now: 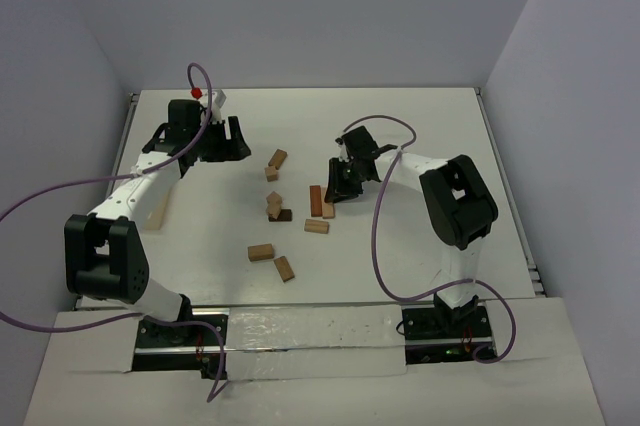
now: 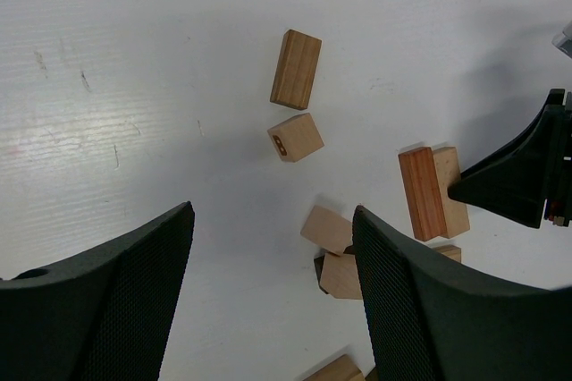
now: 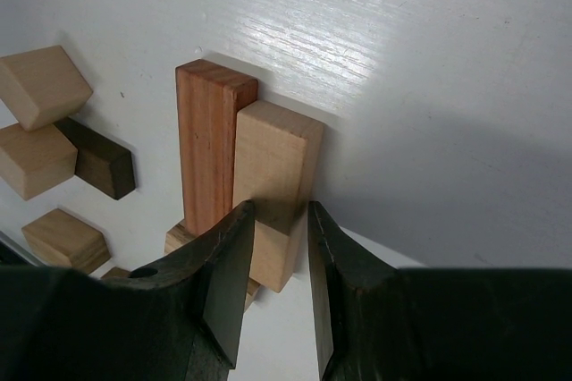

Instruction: Build the wood block tower

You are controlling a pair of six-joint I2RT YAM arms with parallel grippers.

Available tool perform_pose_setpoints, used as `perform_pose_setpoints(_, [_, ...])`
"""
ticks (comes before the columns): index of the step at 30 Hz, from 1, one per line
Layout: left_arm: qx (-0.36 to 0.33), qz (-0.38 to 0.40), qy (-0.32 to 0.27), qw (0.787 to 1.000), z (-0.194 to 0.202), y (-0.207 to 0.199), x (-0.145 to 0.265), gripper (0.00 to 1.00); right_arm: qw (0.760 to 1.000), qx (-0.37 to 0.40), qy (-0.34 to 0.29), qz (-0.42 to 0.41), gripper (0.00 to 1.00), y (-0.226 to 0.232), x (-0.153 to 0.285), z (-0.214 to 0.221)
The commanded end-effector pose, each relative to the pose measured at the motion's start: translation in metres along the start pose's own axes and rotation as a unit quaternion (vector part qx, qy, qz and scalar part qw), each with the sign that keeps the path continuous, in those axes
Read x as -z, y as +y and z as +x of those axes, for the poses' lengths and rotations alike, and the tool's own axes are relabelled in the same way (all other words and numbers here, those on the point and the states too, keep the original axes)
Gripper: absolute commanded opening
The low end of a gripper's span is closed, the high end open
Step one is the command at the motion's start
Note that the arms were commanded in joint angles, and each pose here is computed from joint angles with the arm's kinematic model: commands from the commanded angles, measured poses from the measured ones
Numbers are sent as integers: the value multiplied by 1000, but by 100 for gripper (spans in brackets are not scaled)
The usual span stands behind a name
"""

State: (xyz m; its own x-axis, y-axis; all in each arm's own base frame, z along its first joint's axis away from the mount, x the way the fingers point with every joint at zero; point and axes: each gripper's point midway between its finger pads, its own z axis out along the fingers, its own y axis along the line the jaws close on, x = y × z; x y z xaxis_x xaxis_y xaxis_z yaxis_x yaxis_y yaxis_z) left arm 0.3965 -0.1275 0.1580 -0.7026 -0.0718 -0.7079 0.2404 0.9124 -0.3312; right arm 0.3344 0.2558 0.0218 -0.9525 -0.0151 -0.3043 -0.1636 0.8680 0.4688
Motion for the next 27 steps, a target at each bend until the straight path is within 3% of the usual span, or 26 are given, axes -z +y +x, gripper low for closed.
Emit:
perform_pose_setpoints(1, [-1, 11, -20, 1000, -16, -3, 1, 77, 1000, 3, -14, 12, 37, 0, -4, -12])
perform_pose_setpoints(27, [-4, 13, -19, 1000, -14, -2, 2, 78, 1000, 4, -23, 21, 36, -5, -10, -20])
